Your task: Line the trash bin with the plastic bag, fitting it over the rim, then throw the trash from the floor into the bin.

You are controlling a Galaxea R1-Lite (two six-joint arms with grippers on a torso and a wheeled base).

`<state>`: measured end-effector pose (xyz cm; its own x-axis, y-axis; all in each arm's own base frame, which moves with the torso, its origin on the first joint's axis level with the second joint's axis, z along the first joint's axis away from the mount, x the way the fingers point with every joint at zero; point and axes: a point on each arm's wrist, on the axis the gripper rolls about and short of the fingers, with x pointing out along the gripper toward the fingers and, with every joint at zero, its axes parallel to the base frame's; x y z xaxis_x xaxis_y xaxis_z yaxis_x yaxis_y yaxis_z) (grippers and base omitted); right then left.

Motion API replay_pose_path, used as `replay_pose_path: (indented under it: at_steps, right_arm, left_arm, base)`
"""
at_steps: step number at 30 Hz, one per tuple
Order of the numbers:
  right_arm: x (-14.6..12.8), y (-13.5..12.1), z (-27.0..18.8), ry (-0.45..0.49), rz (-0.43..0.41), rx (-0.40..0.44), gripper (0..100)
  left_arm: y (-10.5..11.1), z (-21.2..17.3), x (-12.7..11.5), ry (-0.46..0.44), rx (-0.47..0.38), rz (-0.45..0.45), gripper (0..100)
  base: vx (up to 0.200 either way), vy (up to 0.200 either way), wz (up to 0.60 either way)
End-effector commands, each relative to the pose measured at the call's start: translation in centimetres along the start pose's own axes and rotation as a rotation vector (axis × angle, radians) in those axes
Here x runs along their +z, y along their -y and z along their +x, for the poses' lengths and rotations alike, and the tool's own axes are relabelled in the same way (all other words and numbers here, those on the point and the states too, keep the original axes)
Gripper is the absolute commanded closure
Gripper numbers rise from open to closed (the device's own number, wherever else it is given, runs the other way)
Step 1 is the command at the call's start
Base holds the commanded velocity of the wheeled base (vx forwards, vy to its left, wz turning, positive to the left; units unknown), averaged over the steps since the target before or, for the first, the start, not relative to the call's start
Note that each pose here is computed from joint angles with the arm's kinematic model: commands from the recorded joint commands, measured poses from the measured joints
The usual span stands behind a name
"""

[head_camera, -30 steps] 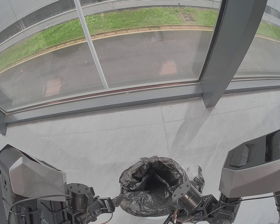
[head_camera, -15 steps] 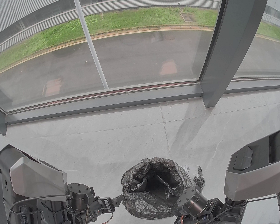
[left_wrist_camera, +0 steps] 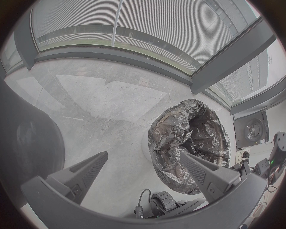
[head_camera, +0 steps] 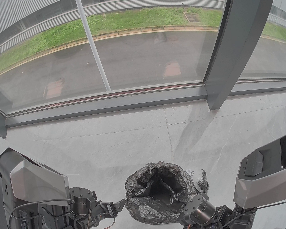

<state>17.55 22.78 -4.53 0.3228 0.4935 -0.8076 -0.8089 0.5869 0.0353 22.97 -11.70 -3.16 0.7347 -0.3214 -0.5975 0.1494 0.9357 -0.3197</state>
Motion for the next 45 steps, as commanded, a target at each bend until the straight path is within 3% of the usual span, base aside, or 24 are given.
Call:
replay_pose_path:
  at_steps: [1, 11, 21, 32, 39, 45]
  right_arm:
    - [0.0, -0.4, -0.4, -0.005, -0.009, 0.009, 0]
    - [-0.5, -0.8, -0.1, -0.052, -0.02, 0.017, 0]
    - [-1.1, -0.7, 0.6, -0.078, 0.022, 0.008, 0]
    - [-1.1, 0.0, 0.9, -0.049, 0.092, -0.086, 0]
    - [-1.0, 0.5, 1.0, -0.025, 0.107, -0.196, 0]
    - [-1.0, 0.8, 1.0, -0.022, 0.143, -0.223, 0]
  left_arm:
    - [0.0, 0.0, 0.0, 0.0, 0.0, 0.0, 0]
    - [-0.1, 0.2, -0.2, -0.001, 0.001, 0.0, 0]
    - [-0.2, 0.4, -0.5, 0.004, -0.002, 0.0, 0]
    - [-0.2, 0.5, -0.5, 0.004, -0.002, 0.0, 0]
    - [-0.2, 0.5, -0.5, 0.004, -0.002, 0.0, 0]
    - [-0.2, 0.5, -0.5, 0.005, -0.004, 0.0, 0]
  base:
    - [0.0, 0.0, 0.0]
    - [0.0, 0.0, 0.0]
    - [0.0, 0.0, 0.0]
    - [0.0, 0.0, 0.0]
    - [0.0, 0.0, 0.0]
    - [0.0, 0.0, 0.0]
